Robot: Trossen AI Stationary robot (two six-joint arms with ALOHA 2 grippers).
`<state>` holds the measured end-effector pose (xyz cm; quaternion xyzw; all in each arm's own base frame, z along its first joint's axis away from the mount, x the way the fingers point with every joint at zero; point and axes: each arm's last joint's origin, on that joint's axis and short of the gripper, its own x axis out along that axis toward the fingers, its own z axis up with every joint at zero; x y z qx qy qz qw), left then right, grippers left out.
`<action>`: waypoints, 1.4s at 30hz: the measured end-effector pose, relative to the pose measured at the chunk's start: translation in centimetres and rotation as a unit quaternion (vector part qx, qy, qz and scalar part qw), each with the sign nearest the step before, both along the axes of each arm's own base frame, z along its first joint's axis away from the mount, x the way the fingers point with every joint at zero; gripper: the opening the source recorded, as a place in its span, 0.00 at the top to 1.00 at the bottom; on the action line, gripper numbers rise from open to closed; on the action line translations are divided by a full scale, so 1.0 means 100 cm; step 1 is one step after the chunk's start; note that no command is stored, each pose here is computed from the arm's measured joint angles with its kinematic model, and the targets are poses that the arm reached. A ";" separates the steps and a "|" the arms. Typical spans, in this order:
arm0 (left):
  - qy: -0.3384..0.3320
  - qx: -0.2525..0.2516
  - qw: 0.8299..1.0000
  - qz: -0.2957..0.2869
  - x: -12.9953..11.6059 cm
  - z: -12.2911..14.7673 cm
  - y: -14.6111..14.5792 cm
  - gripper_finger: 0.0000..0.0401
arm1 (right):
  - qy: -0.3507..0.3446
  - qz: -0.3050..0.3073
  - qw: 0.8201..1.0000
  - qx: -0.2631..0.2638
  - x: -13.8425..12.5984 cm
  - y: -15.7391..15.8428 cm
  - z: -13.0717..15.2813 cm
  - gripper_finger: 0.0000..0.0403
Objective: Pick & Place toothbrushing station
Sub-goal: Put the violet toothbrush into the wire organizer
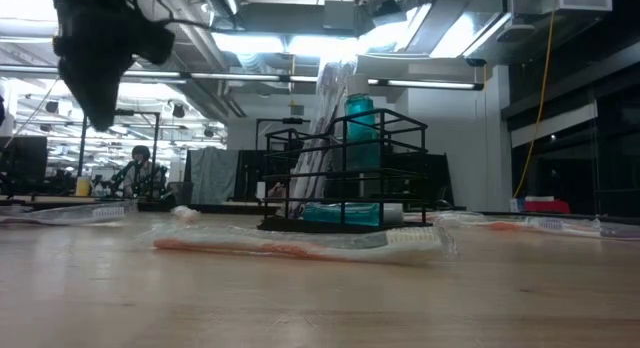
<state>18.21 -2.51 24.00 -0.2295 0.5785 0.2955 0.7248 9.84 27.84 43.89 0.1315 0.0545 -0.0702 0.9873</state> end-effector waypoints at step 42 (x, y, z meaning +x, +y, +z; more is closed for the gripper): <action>0.020 -0.050 0.998 -0.027 0.024 -0.063 0.049 0.64 | 0.001 -0.003 1.000 0.024 0.003 0.015 -0.013 0.75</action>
